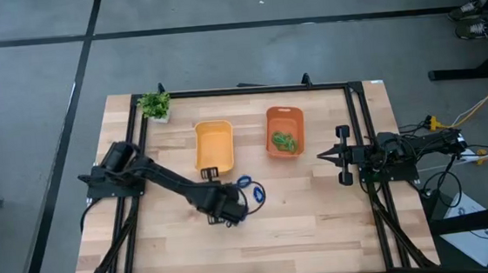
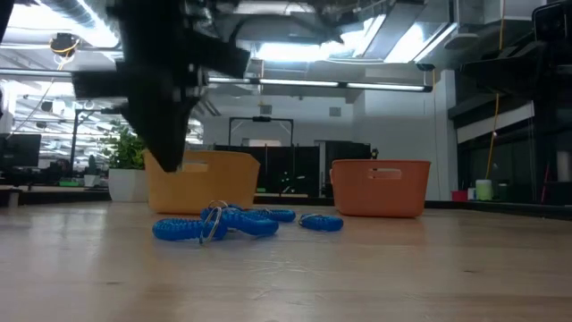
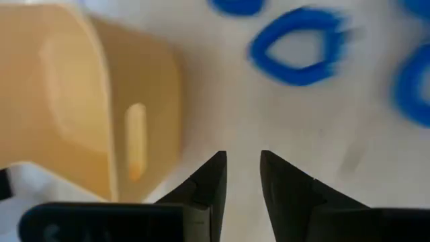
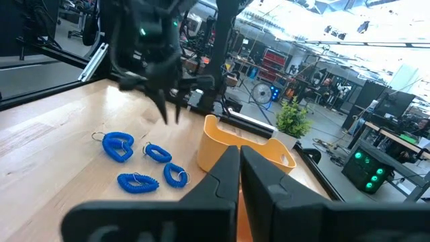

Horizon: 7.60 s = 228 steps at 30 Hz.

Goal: Sort spring keychains
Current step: Adjust the yellow bin, then put the blue spring keychain into the yellow bin

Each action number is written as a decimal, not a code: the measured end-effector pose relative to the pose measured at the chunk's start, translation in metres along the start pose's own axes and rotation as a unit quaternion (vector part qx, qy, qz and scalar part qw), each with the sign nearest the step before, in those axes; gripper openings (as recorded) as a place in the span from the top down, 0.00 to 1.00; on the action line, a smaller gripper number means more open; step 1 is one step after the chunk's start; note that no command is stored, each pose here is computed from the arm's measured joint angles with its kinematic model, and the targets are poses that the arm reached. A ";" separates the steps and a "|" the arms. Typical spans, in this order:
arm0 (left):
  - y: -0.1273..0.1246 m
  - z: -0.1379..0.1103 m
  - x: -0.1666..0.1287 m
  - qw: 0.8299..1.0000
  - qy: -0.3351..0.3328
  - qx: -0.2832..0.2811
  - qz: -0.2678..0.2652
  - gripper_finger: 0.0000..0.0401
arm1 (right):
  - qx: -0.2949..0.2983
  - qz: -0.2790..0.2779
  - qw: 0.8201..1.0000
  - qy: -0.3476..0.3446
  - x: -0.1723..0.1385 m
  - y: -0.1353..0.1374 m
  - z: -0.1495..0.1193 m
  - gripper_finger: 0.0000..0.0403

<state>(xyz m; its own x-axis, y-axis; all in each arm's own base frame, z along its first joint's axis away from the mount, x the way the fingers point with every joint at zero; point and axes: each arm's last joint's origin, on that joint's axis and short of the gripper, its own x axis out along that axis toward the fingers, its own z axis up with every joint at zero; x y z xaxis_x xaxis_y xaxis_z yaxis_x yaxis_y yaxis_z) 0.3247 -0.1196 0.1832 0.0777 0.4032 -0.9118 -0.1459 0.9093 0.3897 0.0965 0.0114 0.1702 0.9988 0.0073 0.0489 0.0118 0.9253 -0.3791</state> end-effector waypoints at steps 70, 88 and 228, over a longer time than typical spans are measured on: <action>-0.002 0.086 0.040 0.981 -0.084 0.023 -0.176 0.91 | 0.000 0.000 1.000 0.000 0.000 0.000 0.000 0.96; 0.016 0.094 0.041 0.991 -0.060 0.020 -0.119 0.83 | 0.000 0.000 1.000 0.000 0.000 0.000 0.000 0.96; 0.191 0.066 -0.053 0.859 -0.217 -0.446 0.130 0.96 | 0.000 0.000 1.000 0.000 0.000 0.000 0.000 0.96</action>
<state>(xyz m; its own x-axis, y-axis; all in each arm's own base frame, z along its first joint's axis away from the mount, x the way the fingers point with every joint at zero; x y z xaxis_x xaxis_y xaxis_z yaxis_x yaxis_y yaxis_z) 0.3579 0.0389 0.3147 0.2593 0.7573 -0.5994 -0.8963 0.4198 0.1427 0.0965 0.0114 0.1702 0.9988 0.0071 0.0488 0.0120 0.9253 -0.3790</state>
